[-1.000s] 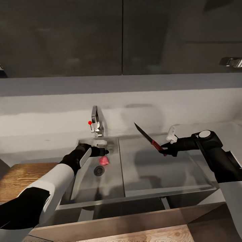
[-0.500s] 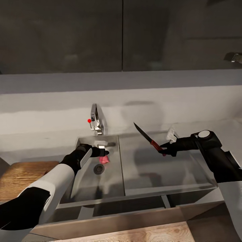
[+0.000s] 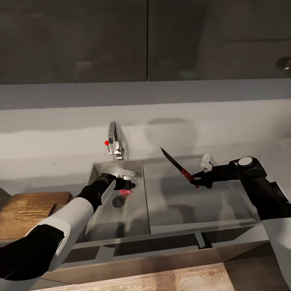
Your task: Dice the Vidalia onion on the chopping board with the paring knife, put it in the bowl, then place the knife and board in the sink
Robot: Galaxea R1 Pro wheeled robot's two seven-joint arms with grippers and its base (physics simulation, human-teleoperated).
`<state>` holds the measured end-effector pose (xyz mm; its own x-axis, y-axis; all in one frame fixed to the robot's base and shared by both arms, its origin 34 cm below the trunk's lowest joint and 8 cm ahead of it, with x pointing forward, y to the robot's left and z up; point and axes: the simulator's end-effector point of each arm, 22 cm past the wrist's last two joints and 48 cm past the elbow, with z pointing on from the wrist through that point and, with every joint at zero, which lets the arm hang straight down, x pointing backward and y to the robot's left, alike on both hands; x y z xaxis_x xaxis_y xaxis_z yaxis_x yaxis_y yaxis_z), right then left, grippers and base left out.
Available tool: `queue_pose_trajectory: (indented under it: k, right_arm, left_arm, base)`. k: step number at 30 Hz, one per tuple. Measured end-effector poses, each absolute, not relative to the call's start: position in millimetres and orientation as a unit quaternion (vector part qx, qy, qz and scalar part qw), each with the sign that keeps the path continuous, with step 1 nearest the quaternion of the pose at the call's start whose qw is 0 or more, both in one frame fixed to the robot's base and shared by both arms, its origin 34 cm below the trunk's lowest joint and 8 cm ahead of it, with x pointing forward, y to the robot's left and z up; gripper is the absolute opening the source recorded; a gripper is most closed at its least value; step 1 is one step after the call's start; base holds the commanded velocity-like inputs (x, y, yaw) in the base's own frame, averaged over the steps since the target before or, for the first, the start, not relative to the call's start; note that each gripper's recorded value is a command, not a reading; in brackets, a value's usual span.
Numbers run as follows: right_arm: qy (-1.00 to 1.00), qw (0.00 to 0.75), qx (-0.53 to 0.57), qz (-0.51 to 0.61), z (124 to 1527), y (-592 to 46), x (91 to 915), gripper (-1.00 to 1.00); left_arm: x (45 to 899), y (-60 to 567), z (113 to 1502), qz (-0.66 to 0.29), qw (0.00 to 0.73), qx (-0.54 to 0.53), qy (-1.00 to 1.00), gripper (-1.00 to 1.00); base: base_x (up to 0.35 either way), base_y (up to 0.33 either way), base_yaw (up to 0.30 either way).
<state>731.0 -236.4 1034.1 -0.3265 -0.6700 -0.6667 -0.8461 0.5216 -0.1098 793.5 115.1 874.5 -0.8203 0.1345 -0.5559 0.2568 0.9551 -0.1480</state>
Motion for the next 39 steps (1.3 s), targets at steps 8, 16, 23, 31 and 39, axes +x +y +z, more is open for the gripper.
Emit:
queue_pose_trajectory:
  k: [8,16,23,31,39]
  right_arm:
    - [0.806,0.334,-0.471,0.133,1026.6,-236.4,731.4,-1.0]
    - [0.808,0.329,-0.469,0.136,1019.4,-236.7,731.8,-1.0]
    - [0.81,0.325,-0.469,0.138,1012.9,-236.7,732.0,-1.0]
    - [0.812,0.32,-0.468,0.141,1005.4,-236.7,731.9,-1.0]
    - [0.814,0.315,-0.467,0.144,997.9,-236.6,731.9,-1.0]
  left_arm:
    - [791.1,112.7,866.2,-0.109,0.275,0.106,0.949,1.0]
    - [790.5,121.5,856.8,-0.105,0.269,0.102,0.952,1.0]
    - [793.3,137.6,848.9,-0.079,0.269,0.092,0.956,1.0]
    - [795.0,142.6,842.8,-0.063,0.268,0.086,0.957,1.0]
    - [792.0,131.7,835.9,-0.07,0.263,0.089,0.958,1.0]
  base:
    - [0.0,0.0,0.0]
    - [0.0,0.0,0.0]
    - [0.0,0.0,0.0]
    - [0.0,0.0,0.0]
    - [0.0,0.0,0.0]
